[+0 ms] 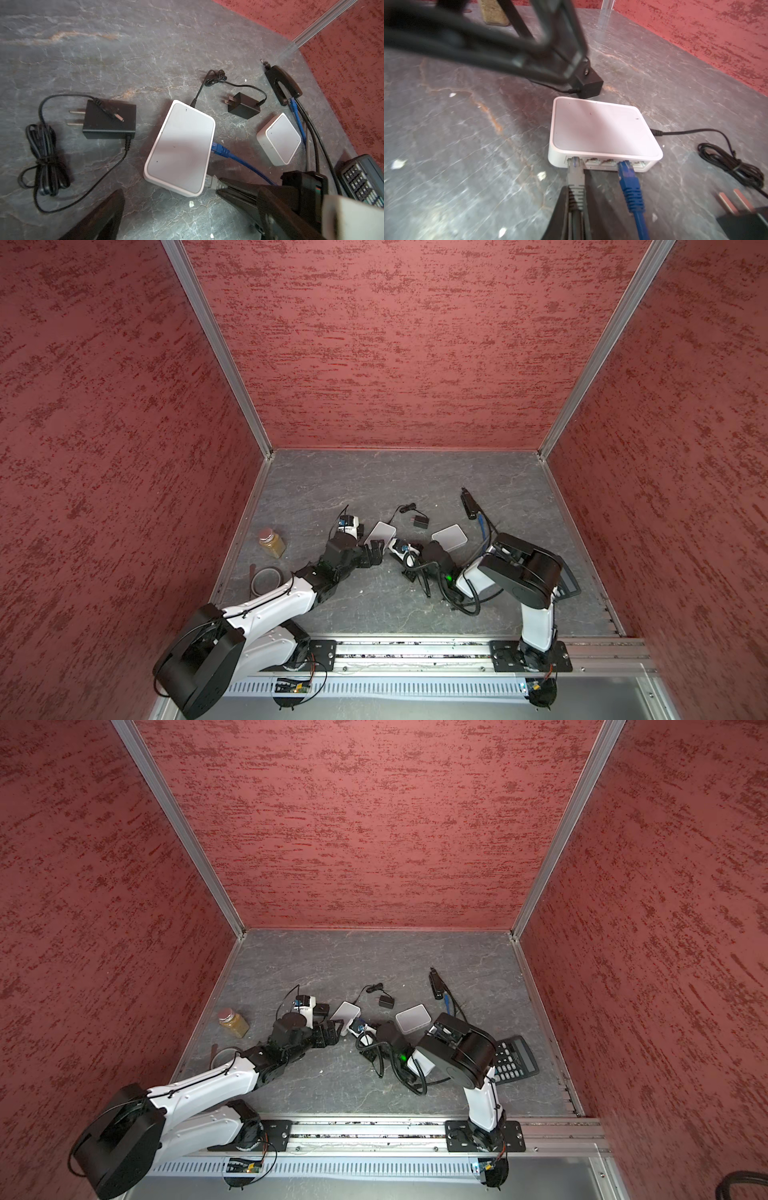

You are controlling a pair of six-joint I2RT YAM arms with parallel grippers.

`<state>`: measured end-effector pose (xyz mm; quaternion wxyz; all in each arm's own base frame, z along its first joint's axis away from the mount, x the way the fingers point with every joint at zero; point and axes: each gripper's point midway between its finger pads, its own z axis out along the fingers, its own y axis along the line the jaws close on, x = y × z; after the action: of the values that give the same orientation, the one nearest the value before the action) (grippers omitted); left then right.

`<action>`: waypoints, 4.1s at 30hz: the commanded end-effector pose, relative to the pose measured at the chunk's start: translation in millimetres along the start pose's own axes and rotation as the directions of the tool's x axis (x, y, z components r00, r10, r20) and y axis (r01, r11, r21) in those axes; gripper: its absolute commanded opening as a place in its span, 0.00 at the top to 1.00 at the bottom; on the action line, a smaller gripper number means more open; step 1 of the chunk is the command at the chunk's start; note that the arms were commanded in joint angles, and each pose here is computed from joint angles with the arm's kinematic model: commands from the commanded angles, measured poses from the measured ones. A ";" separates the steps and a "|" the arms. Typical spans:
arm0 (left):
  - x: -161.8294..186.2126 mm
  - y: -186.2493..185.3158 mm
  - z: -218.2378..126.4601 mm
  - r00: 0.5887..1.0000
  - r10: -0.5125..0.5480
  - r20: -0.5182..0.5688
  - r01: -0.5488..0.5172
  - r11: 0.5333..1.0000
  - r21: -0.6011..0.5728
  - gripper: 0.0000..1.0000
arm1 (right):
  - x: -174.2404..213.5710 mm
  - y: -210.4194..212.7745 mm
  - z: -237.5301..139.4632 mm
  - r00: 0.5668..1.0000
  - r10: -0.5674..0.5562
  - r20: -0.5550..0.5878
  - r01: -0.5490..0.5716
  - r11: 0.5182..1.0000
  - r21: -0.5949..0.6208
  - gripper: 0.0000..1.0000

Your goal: Insert the plug into the switch port

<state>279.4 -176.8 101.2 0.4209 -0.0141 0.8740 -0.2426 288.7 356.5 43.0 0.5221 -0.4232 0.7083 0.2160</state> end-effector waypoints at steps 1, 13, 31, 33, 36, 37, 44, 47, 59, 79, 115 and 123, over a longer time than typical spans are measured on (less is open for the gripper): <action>3.4 7.1 -5.3 1.000 0.013 0.000 -0.013 1.000 -0.014 0.00 | -16.4 -22.3 4.1 0.998 0.054 0.011 -0.055 0.996 0.065 1.00; 12.2 17.2 -16.2 1.000 -0.013 0.011 0.014 1.000 -0.024 0.00 | -16.2 -53.9 29.5 0.989 0.145 -0.015 -0.143 0.985 0.097 0.97; 10.0 43.1 -33.7 0.997 -0.057 0.057 0.063 0.990 -0.126 0.00 | -10.2 -92.2 65.2 0.967 0.250 -0.055 -0.238 0.956 0.169 0.82; 11.7 46.6 -33.3 0.997 -0.066 0.049 0.072 0.987 -0.142 0.00 | -9.6 -92.9 67.5 0.965 0.254 -0.059 -0.241 0.955 0.172 0.79; 13.7 49.8 -32.5 0.996 -0.076 0.044 0.082 0.985 -0.152 0.00 | -11.8 -93.7 69.0 0.965 0.256 -0.055 -0.243 0.955 0.171 0.72; 13.1 49.7 -32.6 0.996 -0.078 0.045 0.084 0.985 -0.153 0.00 | -12.9 -93.5 68.4 0.966 0.252 -0.053 -0.240 0.956 0.170 0.69; 10.7 71.6 -37.0 0.986 -0.154 0.060 0.164 0.956 -0.242 0.00 | -56.4 -97.4 40.3 0.967 0.250 0.050 -0.255 0.955 0.150 0.51; 10.3 80.5 -37.1 0.978 -0.201 0.060 0.210 0.942 -0.263 0.00 | -78.1 -107.4 22.5 0.959 0.274 0.079 -0.284 0.941 0.184 0.50; 0.8 102.9 -34.7 0.963 -0.266 0.047 0.265 0.898 -0.350 0.02 | -99.7 -127.5 -26.7 0.841 0.538 0.051 -0.526 0.793 0.308 0.51; -33.6 120.3 4.7 0.973 -0.226 -0.046 0.184 0.881 -0.435 0.30 | -83.6 -91.7 -27.4 0.822 0.562 -0.090 -0.542 0.821 0.177 0.61; -42.6 143.4 69.2 0.963 -0.188 -0.194 0.092 0.903 -0.420 0.93 | -75.3 -85.3 -21.1 0.820 0.554 -0.147 -0.533 0.831 0.159 0.62; -51.4 128.1 65.8 0.977 -0.083 -0.197 0.000 0.921 -0.390 1.00 | -76.9 -84.1 -23.8 0.823 0.550 -0.144 -0.531 0.834 0.152 0.62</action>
<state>378.0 -73.6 32.8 0.2853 -0.1185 0.9477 -0.0807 347.5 317.4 119.2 0.3834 -0.1989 0.8618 0.2659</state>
